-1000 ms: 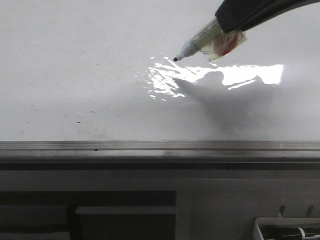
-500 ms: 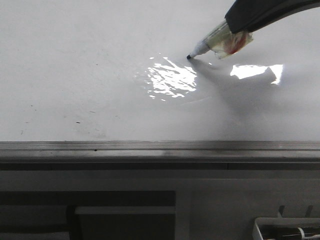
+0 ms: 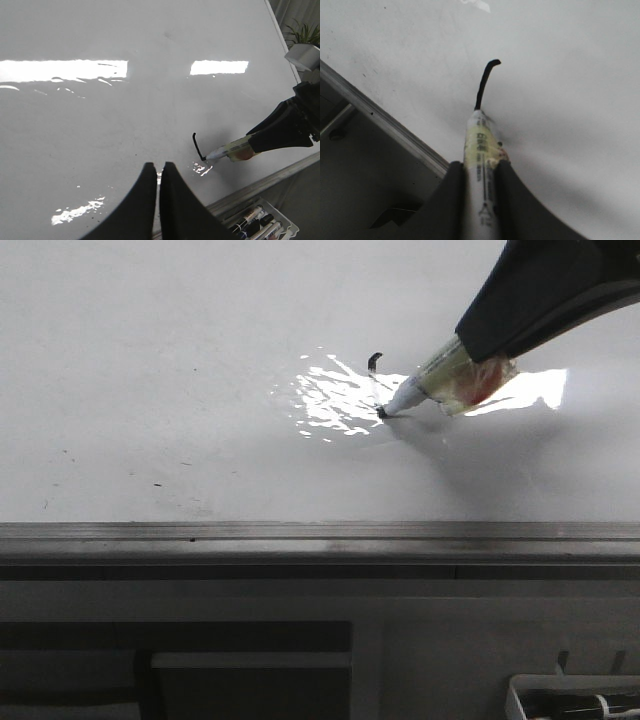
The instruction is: Write number 5 on whiteboard
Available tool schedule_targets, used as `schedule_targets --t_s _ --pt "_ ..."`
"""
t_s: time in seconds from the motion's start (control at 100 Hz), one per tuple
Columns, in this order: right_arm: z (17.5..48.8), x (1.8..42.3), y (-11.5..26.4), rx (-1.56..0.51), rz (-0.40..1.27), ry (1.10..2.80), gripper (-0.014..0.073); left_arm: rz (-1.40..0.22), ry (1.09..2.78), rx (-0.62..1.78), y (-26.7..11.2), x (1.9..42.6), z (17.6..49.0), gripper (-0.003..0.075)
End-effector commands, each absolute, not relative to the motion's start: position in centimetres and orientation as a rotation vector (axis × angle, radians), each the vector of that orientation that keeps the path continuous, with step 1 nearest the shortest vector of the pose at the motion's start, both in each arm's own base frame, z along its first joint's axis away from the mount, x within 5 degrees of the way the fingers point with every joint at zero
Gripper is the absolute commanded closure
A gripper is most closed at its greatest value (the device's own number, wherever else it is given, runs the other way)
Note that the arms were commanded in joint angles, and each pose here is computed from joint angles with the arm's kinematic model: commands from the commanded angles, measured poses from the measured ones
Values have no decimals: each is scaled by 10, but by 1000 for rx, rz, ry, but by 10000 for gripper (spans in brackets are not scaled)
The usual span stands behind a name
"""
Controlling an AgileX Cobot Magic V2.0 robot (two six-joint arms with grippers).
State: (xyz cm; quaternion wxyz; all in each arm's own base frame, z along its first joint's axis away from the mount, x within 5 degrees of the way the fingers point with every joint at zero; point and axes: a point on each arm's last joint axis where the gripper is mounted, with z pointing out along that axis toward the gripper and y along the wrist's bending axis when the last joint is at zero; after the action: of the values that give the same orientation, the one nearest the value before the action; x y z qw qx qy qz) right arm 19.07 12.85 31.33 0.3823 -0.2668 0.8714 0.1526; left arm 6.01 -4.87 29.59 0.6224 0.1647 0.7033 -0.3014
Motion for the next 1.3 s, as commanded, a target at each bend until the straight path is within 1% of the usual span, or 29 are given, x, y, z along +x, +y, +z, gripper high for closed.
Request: schedule_targets --t_s 0.0,0.08,0.16,0.29,0.42,0.56,0.67,0.76,0.87,0.98,1.11,1.29 --pt "321 195 125 -692 335 2182 635 -729 1521 341 -49 60 311 741" --pt "323 195 121 -635 300 2189 635 -735 1516 337 -49 60 312 741" --pt "326 193 113 -589 232 2196 635 -735 1516 337 -49 60 312 741" --pt "325 186 106 -590 186 2259 635 -735 1516 337 -49 60 312 741" --pt "317 180 111 -577 264 2321 635 -738 1512 334 -48 60 312 741" --pt "311 174 137 -654 383 2245 635 -741 1513 331 -49 60 312 741" --pt "309 174 155 -724 413 2229 635 -744 1510 329 -49 60 312 741" --pt "317 174 161 -741 429 2208 635 -744 1510 329 -49 60 312 741" --pt "346 168 156 -715 466 2117 635 -744 1510 329 -49 60 312 741" --pt "365 163 145 -710 428 2029 635 -745 1510 328 -49 60 312 741" --pt "365 172 135 -659 376 2034 635 -745 1510 328 -49 60 312 741" --pt "361 181 135 -635 362 2043 635 -747 1502 326 -48 60 313 741"
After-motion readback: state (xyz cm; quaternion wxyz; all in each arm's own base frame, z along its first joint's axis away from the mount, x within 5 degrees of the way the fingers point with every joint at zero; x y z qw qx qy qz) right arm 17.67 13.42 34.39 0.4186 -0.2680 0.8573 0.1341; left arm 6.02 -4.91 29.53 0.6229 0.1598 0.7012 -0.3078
